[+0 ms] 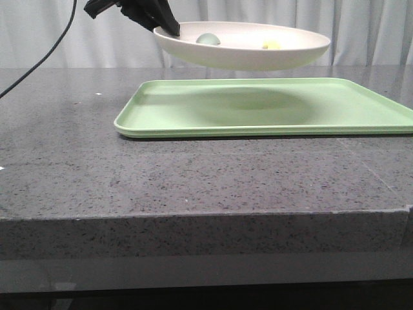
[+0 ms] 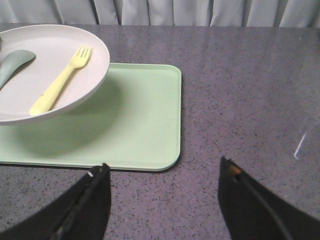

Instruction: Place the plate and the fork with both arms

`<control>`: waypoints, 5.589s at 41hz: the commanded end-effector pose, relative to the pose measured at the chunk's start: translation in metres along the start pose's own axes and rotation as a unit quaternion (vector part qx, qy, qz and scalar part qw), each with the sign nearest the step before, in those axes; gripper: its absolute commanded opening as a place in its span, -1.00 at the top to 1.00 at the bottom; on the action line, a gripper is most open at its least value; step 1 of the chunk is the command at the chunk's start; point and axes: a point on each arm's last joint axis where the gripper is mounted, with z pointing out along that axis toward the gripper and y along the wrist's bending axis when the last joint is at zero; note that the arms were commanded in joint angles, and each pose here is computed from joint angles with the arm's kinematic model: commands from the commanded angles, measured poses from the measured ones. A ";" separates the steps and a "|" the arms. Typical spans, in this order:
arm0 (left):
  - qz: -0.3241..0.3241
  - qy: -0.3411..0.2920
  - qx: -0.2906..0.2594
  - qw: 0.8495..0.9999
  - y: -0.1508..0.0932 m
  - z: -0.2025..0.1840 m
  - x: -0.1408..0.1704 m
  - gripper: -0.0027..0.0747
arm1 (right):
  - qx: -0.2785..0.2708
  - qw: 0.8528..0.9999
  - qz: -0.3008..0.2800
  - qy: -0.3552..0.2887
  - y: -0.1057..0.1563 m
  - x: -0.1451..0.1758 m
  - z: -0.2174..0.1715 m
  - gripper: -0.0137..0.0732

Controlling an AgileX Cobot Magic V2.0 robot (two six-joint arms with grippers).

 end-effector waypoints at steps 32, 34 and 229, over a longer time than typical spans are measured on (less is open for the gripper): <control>-0.050 -0.088 0.083 0.991 -0.019 -0.005 -0.020 0.98 | 0.002 0.999 -0.005 -0.049 0.000 -0.017 -0.003 -0.45; -0.050 -0.088 0.082 0.991 -0.019 -0.005 -0.020 0.98 | 0.002 0.999 -0.005 -0.049 0.000 -0.017 -0.003 -0.45; -0.056 -0.021 0.006 0.998 -0.022 0.035 0.000 0.32 | 0.002 0.999 -0.005 -0.049 0.000 -0.017 -0.003 -0.45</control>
